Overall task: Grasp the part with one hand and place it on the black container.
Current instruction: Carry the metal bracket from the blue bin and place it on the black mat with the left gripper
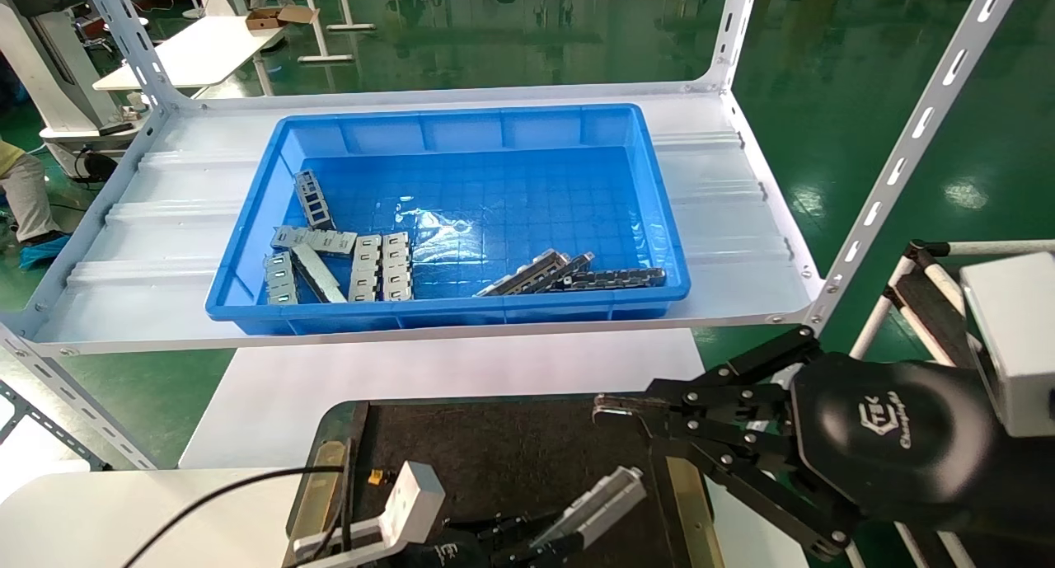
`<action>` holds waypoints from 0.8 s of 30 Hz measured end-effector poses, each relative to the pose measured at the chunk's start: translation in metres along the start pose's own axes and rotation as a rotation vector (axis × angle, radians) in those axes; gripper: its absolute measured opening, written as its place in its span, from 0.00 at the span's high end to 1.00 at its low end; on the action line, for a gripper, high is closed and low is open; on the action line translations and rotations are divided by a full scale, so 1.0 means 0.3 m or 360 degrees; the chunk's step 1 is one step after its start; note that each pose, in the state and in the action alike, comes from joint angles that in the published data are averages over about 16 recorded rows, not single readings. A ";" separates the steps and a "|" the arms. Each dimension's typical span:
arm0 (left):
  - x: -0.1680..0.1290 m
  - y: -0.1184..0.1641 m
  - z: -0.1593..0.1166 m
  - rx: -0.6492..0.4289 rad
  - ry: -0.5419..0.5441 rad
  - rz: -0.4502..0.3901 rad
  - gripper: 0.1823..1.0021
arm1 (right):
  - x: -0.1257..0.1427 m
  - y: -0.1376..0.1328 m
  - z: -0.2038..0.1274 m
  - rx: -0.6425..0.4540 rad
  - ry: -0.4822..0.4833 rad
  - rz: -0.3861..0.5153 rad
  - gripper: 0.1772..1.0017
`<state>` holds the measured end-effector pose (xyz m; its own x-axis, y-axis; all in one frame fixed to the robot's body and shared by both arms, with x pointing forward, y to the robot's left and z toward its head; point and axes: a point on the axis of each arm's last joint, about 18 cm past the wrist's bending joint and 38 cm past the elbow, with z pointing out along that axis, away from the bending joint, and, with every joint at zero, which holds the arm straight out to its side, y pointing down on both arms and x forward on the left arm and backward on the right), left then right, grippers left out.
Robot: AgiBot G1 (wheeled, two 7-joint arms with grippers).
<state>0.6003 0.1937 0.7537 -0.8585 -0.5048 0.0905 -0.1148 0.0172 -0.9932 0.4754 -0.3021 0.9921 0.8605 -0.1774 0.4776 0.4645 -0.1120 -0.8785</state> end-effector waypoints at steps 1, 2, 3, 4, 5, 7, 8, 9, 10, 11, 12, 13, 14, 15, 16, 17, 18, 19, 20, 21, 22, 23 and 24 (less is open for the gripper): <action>-0.002 0.020 0.010 -0.0006 -0.0044 -0.0027 0.78 | 0.000 0.000 0.000 0.0000 0.0000 0.0000 0.98; -0.004 0.038 0.020 -0.0009 -0.0087 -0.0054 0.78 | 0.000 0.000 0.000 0.0000 0.0000 0.0000 0.98; -0.005 0.054 0.031 -0.0011 -0.0129 -0.0079 0.78 | 0.000 0.000 0.000 0.0000 0.0000 0.0000 0.98; -0.007 0.069 0.041 -0.0010 -0.0170 -0.0106 0.78 | 0.000 0.000 0.000 0.0000 0.0000 0.0000 0.98; -0.008 0.081 0.053 -0.0007 -0.0210 -0.0132 0.78 | 0.000 0.000 0.000 0.0000 0.0000 0.0000 0.98; -0.011 0.101 0.076 0.0003 -0.0281 -0.0184 0.78 | 0.000 0.000 0.000 0.0000 0.0000 0.0000 0.98; -0.012 0.109 0.088 0.0010 -0.0314 -0.0210 0.78 | 0.000 0.000 0.000 0.0000 0.0000 0.0000 0.98; -0.013 0.116 0.100 0.0017 -0.0343 -0.0235 0.78 | 0.000 0.000 0.000 0.0000 0.0000 0.0000 0.98; -0.014 0.122 0.112 0.0025 -0.0370 -0.0261 0.78 | 0.000 0.000 0.000 0.0000 0.0000 0.0000 0.98; -0.015 0.127 0.125 0.0034 -0.0396 -0.0286 0.78 | 0.000 0.000 0.000 0.0000 0.0000 0.0000 0.98; -0.017 0.132 0.137 0.0043 -0.0419 -0.0310 0.78 | 0.000 0.000 0.000 0.0000 0.0000 0.0000 0.98; -0.018 0.135 0.150 0.0052 -0.0441 -0.0332 0.78 | 0.000 0.000 0.000 0.0000 0.0000 0.0000 0.98; -0.021 0.139 0.164 0.0060 -0.0463 -0.0354 0.78 | 0.000 0.000 0.000 0.0000 0.0000 0.0000 0.98; -0.023 0.142 0.176 0.0068 -0.0483 -0.0373 0.78 | 0.000 0.000 0.000 0.0000 0.0000 0.0000 0.98; -0.026 0.145 0.189 0.0076 -0.0502 -0.0392 0.78 | 0.000 0.000 0.000 0.0000 0.0000 0.0000 0.98; -0.029 0.147 0.202 0.0083 -0.0521 -0.0409 0.78 | 0.000 0.000 0.000 0.0000 0.0000 0.0000 0.98; -0.032 0.150 0.215 0.0089 -0.0539 -0.0425 0.78 | 0.000 0.000 0.000 0.0000 0.0000 0.0000 0.98; -0.035 0.152 0.227 0.0095 -0.0556 -0.0441 0.78 | 0.000 0.000 0.000 0.0000 0.0000 0.0000 0.98; -0.038 0.154 0.239 0.0101 -0.0573 -0.0455 0.78 | 0.000 0.000 0.000 0.0000 0.0000 0.0000 0.98; -0.041 0.156 0.250 0.0105 -0.0589 -0.0468 0.78 | 0.000 0.000 0.000 0.0000 0.0000 0.0000 0.98; -0.045 0.158 0.260 0.0110 -0.0606 -0.0481 0.78 | 0.000 0.000 0.000 0.0000 0.0000 0.0000 0.98; -0.048 0.160 0.271 0.0115 -0.0622 -0.0493 0.78 | 0.000 0.000 0.000 0.0000 0.0000 0.0000 0.98; -0.052 0.161 0.280 0.0119 -0.0637 -0.0504 0.78 | 0.000 0.000 0.000 0.0000 0.0000 0.0000 0.98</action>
<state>0.6501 0.1298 0.6982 -0.5270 -0.7664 0.3672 -0.2897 -0.2442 -0.9254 0.4754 -0.3021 0.9921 0.8605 -0.1774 0.4776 0.4645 -0.1121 -0.8785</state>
